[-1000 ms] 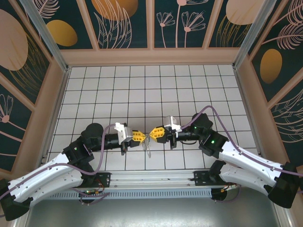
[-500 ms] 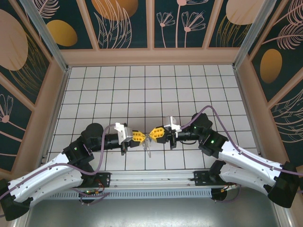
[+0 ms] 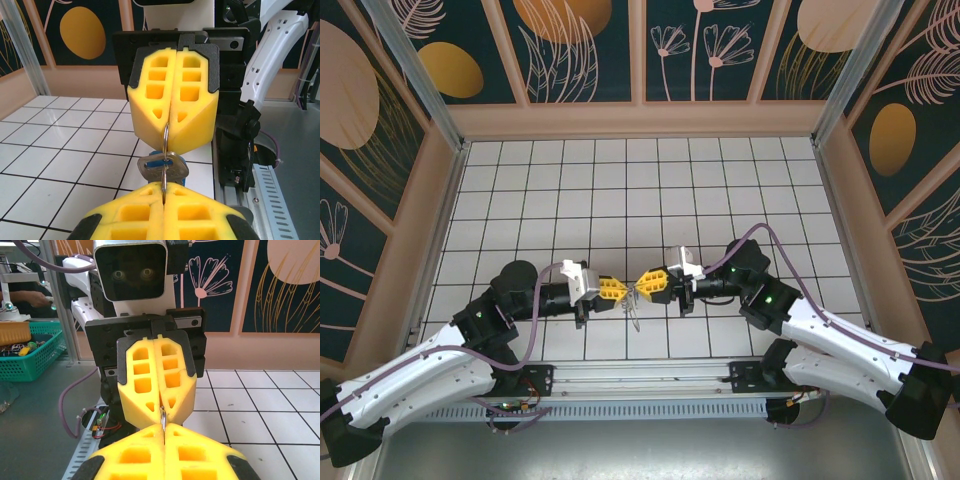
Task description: Put the keys on the keyring
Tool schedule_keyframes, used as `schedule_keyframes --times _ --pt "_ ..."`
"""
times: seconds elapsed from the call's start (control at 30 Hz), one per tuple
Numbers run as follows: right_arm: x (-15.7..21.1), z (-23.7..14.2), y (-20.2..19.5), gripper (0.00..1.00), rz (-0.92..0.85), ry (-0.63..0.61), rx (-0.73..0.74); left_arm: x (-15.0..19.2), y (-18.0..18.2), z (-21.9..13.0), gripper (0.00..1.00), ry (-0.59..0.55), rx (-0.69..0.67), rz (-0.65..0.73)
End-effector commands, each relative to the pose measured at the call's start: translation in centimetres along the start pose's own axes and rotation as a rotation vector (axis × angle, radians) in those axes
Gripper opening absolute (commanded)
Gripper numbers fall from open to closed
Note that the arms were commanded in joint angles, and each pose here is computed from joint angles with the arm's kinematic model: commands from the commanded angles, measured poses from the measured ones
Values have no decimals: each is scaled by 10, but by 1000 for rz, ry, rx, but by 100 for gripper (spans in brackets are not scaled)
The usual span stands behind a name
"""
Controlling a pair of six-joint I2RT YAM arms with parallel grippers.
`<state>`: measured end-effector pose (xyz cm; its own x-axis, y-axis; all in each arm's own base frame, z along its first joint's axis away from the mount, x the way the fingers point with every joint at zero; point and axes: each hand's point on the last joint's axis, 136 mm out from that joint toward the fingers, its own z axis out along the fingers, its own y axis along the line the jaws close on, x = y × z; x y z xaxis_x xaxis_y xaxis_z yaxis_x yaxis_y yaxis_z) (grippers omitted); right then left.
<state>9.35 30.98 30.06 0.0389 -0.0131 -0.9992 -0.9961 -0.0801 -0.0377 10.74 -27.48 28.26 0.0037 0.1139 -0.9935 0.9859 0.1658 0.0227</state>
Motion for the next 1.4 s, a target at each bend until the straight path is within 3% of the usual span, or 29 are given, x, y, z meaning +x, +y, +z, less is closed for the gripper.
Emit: schedule_keyframes --times 0.0,1.37 --pt "-9 0 8 0 -20 -36 -31 -23 -3 -5 0 -65 9 48" --pt "-7 1 4 0 -47 -46 -15 -24 -6 -6 0 -68 26 49"
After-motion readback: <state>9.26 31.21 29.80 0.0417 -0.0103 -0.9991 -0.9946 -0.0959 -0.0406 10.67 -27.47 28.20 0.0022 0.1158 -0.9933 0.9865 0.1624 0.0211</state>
